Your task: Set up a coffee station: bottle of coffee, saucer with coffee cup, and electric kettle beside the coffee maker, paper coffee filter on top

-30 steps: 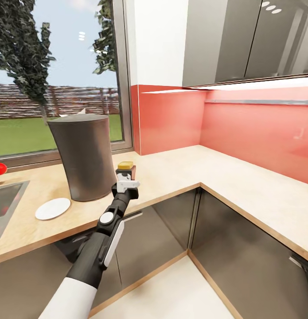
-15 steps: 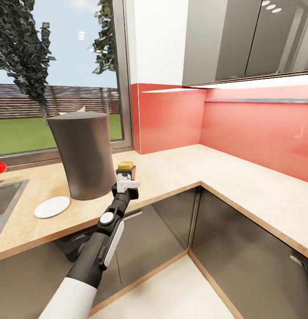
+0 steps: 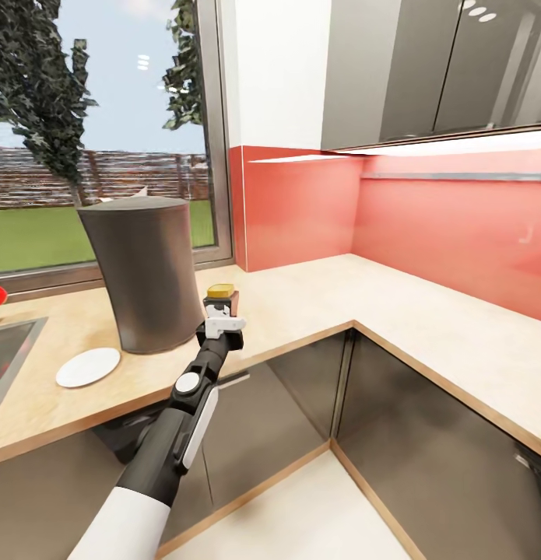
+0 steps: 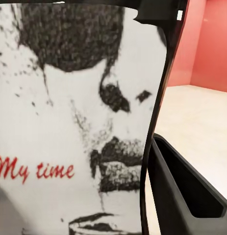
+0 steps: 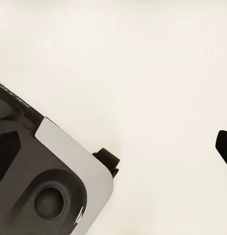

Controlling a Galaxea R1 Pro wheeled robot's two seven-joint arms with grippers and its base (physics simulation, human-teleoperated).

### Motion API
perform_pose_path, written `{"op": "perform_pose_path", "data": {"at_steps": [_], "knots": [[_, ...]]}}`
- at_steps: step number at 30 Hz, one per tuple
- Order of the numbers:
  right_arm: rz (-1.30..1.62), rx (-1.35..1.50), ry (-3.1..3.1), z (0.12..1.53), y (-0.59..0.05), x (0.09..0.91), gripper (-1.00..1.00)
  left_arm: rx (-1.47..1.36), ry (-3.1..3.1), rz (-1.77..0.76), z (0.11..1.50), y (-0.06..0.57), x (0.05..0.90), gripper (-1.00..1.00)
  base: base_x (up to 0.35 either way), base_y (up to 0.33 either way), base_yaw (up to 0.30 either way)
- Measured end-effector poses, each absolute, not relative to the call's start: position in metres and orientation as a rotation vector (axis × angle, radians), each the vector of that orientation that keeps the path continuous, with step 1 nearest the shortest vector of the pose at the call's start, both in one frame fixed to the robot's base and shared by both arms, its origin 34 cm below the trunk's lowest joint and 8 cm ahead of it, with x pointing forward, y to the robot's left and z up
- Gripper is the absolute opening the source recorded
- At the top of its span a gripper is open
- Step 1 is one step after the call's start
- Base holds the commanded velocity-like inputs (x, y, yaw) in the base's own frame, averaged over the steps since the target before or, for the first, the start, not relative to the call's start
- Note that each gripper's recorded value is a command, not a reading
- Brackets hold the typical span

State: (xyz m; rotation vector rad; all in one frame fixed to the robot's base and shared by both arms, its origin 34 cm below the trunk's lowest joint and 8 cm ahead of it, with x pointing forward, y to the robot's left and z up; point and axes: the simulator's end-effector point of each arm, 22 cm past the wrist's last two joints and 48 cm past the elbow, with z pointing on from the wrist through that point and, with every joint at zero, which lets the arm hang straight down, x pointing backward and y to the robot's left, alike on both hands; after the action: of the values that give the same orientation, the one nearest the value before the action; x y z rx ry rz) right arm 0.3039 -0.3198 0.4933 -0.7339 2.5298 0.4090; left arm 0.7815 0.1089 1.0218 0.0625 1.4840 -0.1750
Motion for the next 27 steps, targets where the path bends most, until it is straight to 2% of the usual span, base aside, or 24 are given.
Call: {"op": "perform_pose_path", "data": {"at_steps": [10, 27], "knots": [[0.409, -0.734, 2.53, 0.4932, -0.3195, 0.3038, 1.0, 0.063, 1.483, -0.175, 1.0223, 0.1087, 0.7815, -1.0, 0.032, 0.004, 0.0], [0.409, -0.734, 2.53, 0.4932, -0.3196, 0.3038, 1.0, 0.061, 1.478, -0.176, 1.025, 0.1093, 0.7811, -1.0, 0.024, 0.083, 0.0]]}}
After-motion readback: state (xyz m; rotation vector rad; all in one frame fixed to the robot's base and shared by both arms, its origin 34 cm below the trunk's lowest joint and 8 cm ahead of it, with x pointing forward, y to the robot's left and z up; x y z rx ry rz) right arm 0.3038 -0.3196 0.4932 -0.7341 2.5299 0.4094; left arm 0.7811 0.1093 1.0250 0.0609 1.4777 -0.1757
